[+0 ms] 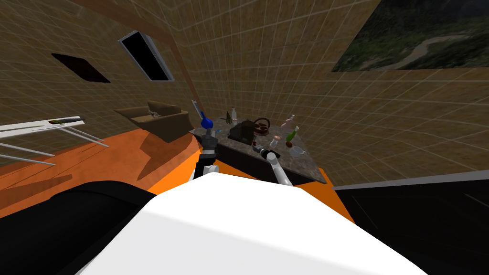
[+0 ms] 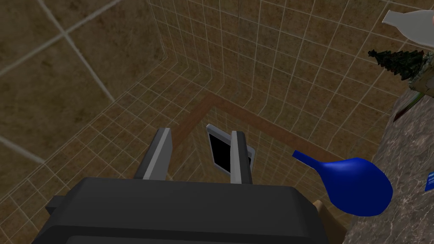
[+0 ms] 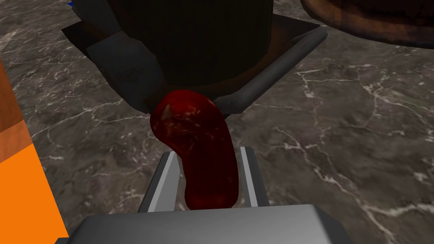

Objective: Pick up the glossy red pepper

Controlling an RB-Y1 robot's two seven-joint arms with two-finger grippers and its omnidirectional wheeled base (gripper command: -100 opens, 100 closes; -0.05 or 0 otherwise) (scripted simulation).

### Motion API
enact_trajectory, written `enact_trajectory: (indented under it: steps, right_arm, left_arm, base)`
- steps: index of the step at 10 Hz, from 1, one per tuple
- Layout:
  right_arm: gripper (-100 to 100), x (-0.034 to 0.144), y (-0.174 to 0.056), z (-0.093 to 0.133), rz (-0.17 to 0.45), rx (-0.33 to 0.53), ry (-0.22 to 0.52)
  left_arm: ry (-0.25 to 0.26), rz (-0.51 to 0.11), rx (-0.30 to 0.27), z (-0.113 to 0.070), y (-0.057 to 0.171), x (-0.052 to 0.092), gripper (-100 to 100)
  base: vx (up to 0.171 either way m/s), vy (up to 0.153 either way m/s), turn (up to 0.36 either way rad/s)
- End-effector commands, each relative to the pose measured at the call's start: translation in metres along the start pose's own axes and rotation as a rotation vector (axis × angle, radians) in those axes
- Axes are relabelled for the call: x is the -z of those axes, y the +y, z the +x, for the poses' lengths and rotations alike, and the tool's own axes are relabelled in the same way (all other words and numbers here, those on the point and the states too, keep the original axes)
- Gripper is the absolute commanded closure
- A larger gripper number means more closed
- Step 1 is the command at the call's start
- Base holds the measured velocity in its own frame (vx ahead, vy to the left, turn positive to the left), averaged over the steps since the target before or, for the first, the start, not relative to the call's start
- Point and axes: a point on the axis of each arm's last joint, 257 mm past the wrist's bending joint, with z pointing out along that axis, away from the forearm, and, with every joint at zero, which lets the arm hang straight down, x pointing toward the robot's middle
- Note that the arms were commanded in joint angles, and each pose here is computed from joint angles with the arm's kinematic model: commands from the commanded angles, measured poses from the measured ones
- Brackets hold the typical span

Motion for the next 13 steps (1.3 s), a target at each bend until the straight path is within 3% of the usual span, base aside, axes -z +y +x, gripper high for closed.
enact_trajectory:
  steps: [1,7,8,10,11,13]
  right_arm:
    - [100,0.000,0.003,0.000,-0.016,-0.020,0.000]
    - [100,0.000,0.014,0.002,-0.071,-0.037,0.006]
    - [100,0.001,0.017,0.004,-0.093,-0.001,0.012]
    - [100,0.001,0.018,0.004,-0.094,-0.051,0.017]
    - [100,0.001,0.021,0.007,-0.115,-0.015,0.029]
    - [100,0.001,0.021,0.007,-0.114,-0.057,0.031]
  left_arm:
    - [0.000,0.000,0.000,0.000,0.000,0.000,0]
    - [0.000,0.000,0.000,0.000,0.000,0.000,0]
    - [0.000,0.000,0.000,0.000,0.000,0.000,0]
    - [0.000,0.000,0.000,0.000,0.000,0.000,0]
    - [0.000,0.000,0.000,0.000,0.000,0.000,0]
    - [0.000,0.000,0.000,0.000,0.000,0.000,0]
  base:
    - [-0.029,-0.050,0.116]
    - [-0.022,-0.041,0.092]
    - [-0.047,-0.052,0.162]
    - [-0.023,-0.040,0.046]
    - [-0.022,-0.043,0.156]
    - [-0.021,-0.038,0.056]
